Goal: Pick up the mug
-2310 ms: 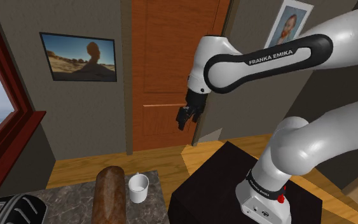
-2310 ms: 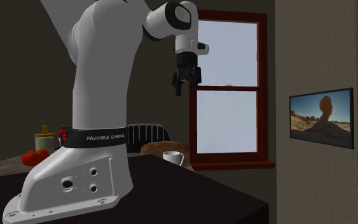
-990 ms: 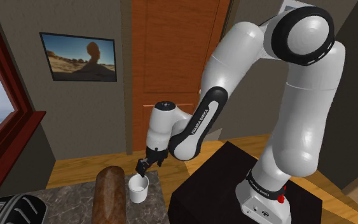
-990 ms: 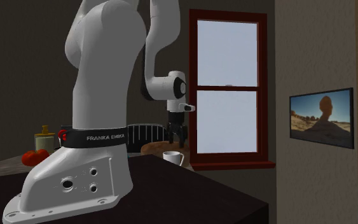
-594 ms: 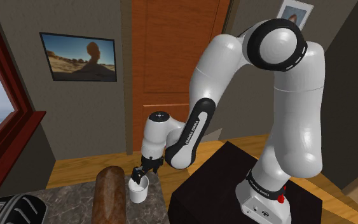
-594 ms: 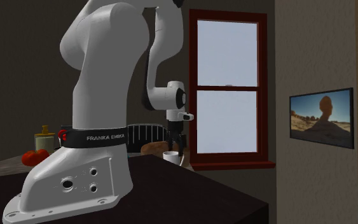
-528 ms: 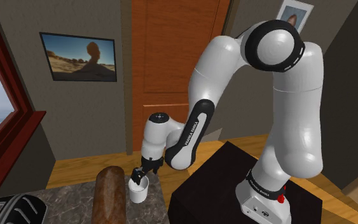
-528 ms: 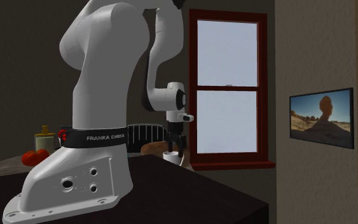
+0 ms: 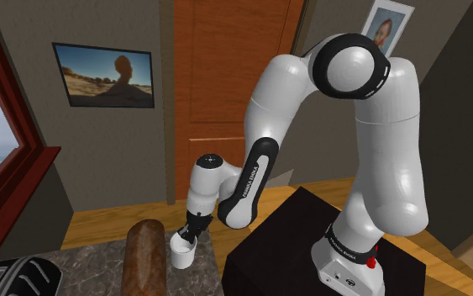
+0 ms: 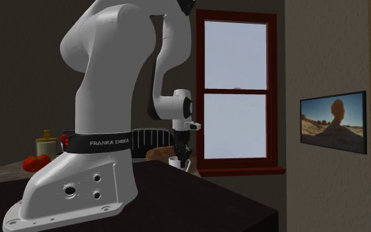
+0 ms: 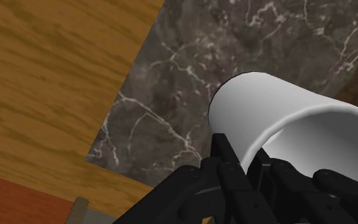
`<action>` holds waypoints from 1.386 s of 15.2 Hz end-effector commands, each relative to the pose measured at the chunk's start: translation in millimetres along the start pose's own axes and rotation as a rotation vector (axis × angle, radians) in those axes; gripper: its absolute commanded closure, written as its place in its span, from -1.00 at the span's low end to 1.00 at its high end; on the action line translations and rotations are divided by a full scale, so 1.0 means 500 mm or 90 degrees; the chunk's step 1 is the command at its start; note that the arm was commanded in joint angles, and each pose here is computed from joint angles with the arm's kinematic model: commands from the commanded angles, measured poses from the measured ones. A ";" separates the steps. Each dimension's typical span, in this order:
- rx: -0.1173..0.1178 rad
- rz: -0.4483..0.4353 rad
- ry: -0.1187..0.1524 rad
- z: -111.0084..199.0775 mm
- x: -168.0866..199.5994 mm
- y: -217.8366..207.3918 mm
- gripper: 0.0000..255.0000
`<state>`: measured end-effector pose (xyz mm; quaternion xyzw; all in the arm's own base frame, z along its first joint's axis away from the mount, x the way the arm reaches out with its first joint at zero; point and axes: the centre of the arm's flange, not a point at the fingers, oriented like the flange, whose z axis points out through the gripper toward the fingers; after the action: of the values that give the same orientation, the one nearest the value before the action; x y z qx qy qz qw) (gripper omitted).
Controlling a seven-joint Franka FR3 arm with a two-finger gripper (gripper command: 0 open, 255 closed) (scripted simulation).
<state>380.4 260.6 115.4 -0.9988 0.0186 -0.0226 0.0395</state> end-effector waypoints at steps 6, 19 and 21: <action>0.000 0.000 0.000 0.000 0.001 0.000 1.00; 0.000 0.000 0.000 -0.137 0.007 -0.011 1.00; 0.000 0.000 0.000 -0.158 0.008 -0.013 1.00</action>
<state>381.2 260.2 189.4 -0.9988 0.0186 -0.0227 0.0396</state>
